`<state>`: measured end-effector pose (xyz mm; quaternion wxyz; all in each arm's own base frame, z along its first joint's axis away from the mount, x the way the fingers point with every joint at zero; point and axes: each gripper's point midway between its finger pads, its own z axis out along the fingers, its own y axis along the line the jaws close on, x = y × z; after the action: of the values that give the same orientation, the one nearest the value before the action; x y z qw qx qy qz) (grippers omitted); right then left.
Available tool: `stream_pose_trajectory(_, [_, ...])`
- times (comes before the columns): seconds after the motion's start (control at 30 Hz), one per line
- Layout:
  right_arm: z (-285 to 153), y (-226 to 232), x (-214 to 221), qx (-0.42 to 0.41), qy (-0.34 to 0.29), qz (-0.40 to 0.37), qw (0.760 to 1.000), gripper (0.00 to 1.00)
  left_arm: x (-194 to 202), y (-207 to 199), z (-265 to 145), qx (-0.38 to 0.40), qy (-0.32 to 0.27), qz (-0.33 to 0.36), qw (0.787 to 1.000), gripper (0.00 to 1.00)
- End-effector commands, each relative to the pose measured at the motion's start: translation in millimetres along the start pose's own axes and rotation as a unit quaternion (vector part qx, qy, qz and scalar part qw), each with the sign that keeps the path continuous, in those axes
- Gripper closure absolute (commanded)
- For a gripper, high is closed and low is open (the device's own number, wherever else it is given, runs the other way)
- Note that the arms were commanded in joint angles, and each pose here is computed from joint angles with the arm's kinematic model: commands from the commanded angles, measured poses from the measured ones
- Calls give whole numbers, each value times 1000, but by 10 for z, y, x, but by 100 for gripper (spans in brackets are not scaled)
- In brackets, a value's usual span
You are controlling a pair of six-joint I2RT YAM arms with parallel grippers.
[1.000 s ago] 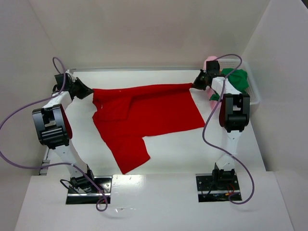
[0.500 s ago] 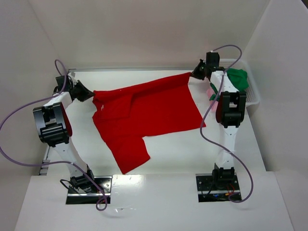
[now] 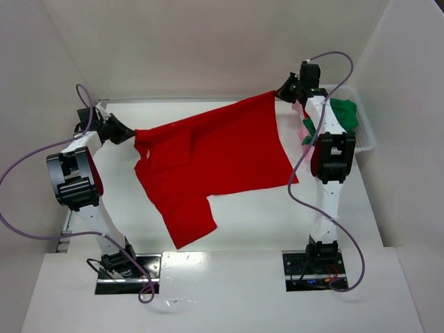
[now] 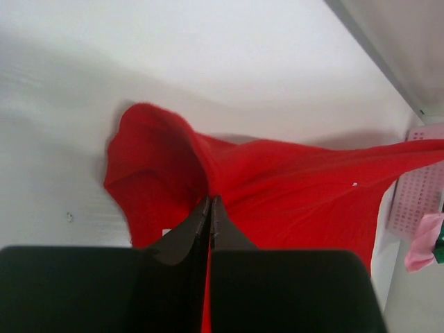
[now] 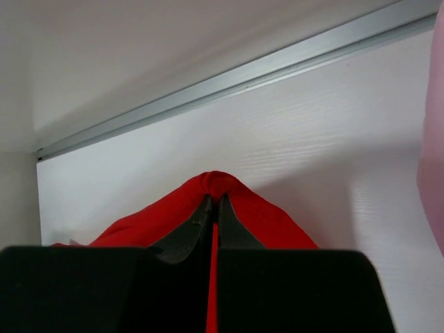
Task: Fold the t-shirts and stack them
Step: Fold the flattened tshirt in 1/3 of the way
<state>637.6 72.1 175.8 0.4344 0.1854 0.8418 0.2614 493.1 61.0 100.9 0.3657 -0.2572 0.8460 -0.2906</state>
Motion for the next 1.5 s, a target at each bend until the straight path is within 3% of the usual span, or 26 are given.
stream_pose_trajectory(0.0, [69, -247, -13, 23, -9, 9, 1000, 100, -358, -92, -59, 18, -39, 38, 998, 100])
stream_pose_trajectory(0.43, [148, -550, 422, 42, 27, 16, 999, 100, -480, -227, -62, 38, -41, 37, 998, 100])
stream_pose_trajectory(1.47, [345, -1101, 1073, 92, 87, 32, 991, 100, 186, 323, -87, -12, 18, -13, 1000, 100])
